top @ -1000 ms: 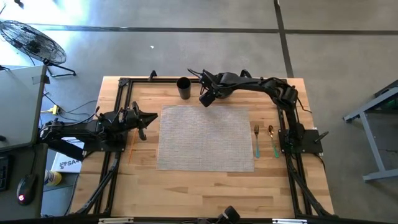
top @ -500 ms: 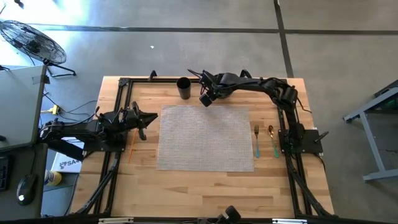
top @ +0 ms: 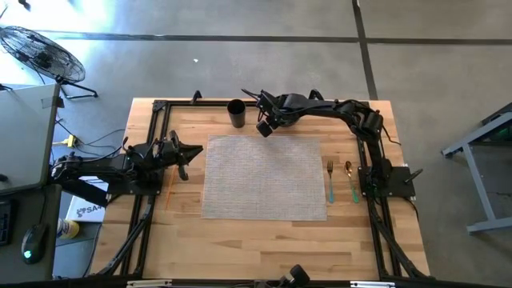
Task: Pick & Place Utensil
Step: Put the black bowl in the middle of the gray mat
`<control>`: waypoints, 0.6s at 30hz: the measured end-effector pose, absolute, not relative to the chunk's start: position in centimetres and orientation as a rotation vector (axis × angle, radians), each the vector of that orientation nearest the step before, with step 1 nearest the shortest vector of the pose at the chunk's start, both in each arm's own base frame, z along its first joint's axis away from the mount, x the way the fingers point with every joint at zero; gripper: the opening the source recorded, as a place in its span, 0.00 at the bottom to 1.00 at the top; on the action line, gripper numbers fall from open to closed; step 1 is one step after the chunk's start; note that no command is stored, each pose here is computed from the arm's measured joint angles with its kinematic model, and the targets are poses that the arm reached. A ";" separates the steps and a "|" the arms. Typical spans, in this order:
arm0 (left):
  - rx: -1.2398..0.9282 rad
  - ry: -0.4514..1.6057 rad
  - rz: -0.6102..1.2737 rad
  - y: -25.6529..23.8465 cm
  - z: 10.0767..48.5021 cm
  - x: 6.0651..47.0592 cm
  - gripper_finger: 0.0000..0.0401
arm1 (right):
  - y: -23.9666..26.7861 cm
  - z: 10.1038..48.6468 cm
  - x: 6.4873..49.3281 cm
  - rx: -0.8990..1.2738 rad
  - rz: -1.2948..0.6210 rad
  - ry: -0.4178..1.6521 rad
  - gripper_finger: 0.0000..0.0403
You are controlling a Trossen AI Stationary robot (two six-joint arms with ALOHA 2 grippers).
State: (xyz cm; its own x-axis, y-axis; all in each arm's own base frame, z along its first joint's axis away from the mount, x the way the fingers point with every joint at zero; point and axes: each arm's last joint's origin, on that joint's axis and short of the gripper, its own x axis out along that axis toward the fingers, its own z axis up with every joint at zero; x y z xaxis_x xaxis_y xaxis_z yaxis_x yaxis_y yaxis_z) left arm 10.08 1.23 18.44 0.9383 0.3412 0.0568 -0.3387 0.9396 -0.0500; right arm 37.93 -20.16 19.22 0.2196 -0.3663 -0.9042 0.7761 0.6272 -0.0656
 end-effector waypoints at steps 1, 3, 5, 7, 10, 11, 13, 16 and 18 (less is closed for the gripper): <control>-0.040 -0.065 0.347 1.2 18.4 10.1 0.09 | -20.2 19.2 37.9 0.450 -0.828 1.084 0.13; -0.040 -0.065 0.347 1.2 18.4 10.1 0.09 | -20.2 19.2 37.9 0.450 -0.827 1.084 0.10; -0.040 -0.065 0.347 1.2 18.4 10.1 0.09 | -20.1 19.2 37.9 0.456 -0.819 1.084 0.08; -0.040 -0.065 0.347 1.2 18.4 10.1 0.09 | -20.1 19.2 38.0 0.466 -0.805 1.084 0.06; -0.040 -0.065 0.347 1.2 18.4 10.1 0.09 | -20.1 19.3 38.0 0.470 -0.796 1.084 0.03; -0.040 -0.065 0.347 1.2 18.4 10.1 0.09 | -20.1 19.3 38.0 0.470 -0.795 1.083 0.03; -0.040 -0.065 0.347 1.2 18.4 10.1 0.09 | -20.0 19.3 38.0 0.468 -0.794 1.084 0.02; -0.040 -0.064 0.347 1.2 18.4 10.1 0.09 | -19.9 19.3 38.1 0.465 -0.792 1.084 0.02; -0.040 -0.064 0.347 1.2 18.4 10.1 0.09 | -19.7 19.3 38.1 0.460 -0.795 1.086 0.03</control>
State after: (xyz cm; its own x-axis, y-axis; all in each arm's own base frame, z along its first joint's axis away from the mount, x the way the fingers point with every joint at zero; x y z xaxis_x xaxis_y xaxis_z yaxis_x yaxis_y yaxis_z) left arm 10.08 1.22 18.44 0.9384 0.3409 0.0564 -0.3384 0.9397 -0.0498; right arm 38.13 -19.74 19.29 0.2374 -0.3422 -0.9092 0.7632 0.6447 -0.0434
